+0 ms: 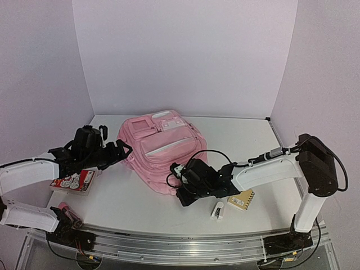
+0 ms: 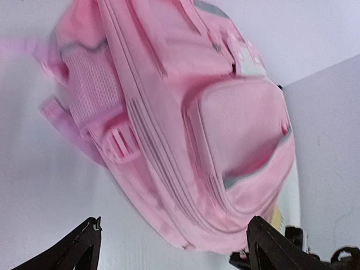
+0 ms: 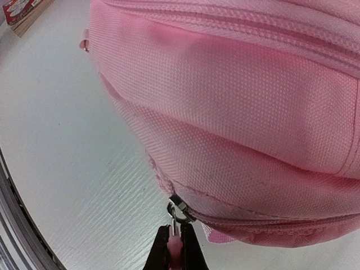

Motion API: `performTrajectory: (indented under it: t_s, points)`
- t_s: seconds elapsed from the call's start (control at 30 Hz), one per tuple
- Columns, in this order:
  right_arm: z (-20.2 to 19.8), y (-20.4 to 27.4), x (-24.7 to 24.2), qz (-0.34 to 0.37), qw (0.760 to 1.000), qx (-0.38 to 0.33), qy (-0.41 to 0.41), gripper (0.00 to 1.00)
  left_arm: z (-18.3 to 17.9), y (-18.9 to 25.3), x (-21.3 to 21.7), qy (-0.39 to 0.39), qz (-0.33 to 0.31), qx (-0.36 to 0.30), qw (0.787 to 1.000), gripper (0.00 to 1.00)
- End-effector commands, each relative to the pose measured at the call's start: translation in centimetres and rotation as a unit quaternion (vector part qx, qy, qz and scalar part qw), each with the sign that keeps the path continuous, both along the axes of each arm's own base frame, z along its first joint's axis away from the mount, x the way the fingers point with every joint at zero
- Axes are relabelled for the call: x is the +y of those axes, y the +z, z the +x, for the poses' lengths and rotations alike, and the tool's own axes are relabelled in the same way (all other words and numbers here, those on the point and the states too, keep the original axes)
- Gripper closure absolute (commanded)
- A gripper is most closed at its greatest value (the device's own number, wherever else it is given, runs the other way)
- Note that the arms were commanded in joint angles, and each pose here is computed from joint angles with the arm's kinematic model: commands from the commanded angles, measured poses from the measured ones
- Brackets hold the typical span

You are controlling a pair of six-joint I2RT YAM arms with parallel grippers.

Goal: Pack the student bag
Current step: Zip the student bag at the center of the board.

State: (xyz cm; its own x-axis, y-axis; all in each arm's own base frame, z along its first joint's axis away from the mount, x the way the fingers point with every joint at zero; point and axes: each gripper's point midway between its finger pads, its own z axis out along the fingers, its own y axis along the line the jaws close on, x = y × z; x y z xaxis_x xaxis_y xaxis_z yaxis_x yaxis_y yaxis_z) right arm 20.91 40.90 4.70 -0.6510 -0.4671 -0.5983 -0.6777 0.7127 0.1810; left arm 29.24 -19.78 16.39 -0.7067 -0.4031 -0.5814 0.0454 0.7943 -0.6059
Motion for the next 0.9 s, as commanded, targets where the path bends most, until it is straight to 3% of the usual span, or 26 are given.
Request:
performTrajectory:
  t_s: [0.0, 0.23, 0.33, 0.8, 0.87]
  points:
    - [-0.9, 0.6, 1.8, 0.025, 0.999, 0.015, 0.022, 1.0, -4.9, -0.8, -4.3, -0.07, -0.162, 0.072, 0.982, 0.11]
    - [-1.5, 0.2, 1.7, 0.034, 0.999, 0.033, 0.023, 1.0, -6.4, -3.4, -8.6, -0.116, -0.207, 0.104, 0.966, 0.1]
    - [-1.6, 0.3, 1.4, 0.036, 0.999, 0.036, 0.017, 1.0, -6.4, -2.5, -10.5, -0.146, -0.254, 0.086, 0.952, 0.14]
    - [-1.5, 1.0, 1.1, 0.053, 0.998, 0.028, 0.009, 1.0, -3.5, -5.8, -12.3, -0.109, -0.216, 0.096, 0.966, 0.23]
    - [-1.6, 1.0, 1.5, 0.057, 0.998, 0.031, 0.012, 1.0, -3.2, -6.2, -12.3, -0.101, -0.214, 0.095, 0.967, 0.31]
